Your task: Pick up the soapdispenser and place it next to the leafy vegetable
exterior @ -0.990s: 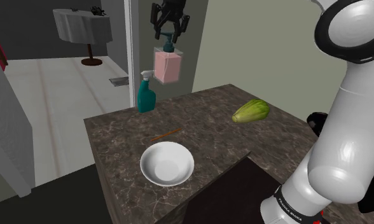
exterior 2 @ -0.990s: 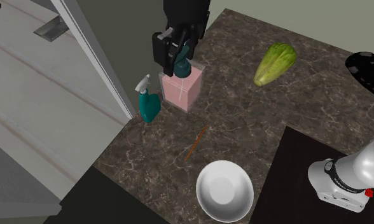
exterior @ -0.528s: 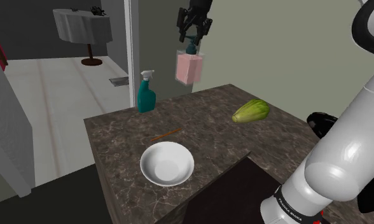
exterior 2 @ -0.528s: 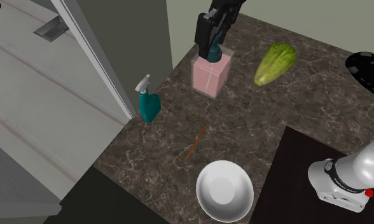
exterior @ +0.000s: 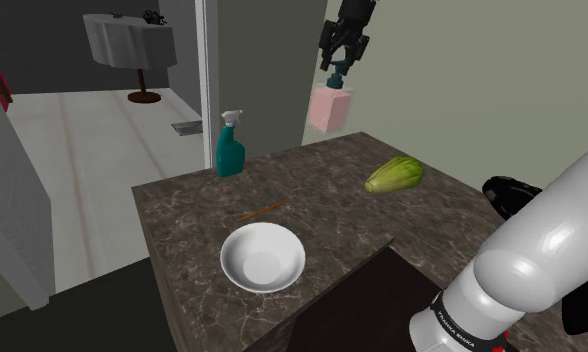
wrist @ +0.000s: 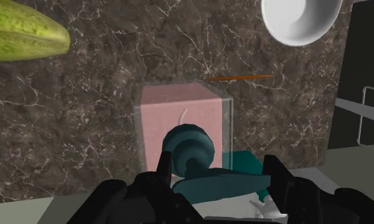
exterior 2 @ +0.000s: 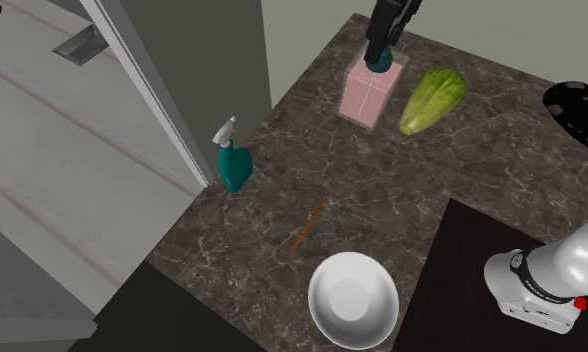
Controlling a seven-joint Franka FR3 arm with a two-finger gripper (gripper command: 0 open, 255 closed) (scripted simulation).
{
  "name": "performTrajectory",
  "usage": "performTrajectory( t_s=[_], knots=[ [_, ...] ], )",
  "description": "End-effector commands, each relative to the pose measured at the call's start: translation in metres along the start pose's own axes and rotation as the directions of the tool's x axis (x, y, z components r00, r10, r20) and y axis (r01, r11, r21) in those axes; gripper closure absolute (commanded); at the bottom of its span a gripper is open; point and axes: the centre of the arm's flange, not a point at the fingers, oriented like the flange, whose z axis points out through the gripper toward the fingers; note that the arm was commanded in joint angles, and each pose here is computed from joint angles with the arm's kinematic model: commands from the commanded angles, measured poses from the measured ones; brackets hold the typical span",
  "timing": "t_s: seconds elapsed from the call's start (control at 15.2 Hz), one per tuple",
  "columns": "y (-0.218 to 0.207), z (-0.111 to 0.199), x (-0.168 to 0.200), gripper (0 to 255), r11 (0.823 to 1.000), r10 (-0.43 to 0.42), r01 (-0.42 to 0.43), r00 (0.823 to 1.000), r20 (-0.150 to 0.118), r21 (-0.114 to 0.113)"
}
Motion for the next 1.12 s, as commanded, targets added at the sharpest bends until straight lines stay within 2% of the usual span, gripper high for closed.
performTrajectory(
  t_s=[0.0, 1.06],
  knots=[
    [0.025, -0.007, -0.010, 255, 1.000, -0.002, 0.002, 1.000, 0.000, 0.001],
    [0.222, -0.041, -0.080, 255, 1.000, -0.002, 0.002, 1.000, 0.000, 0.001]
  ],
)
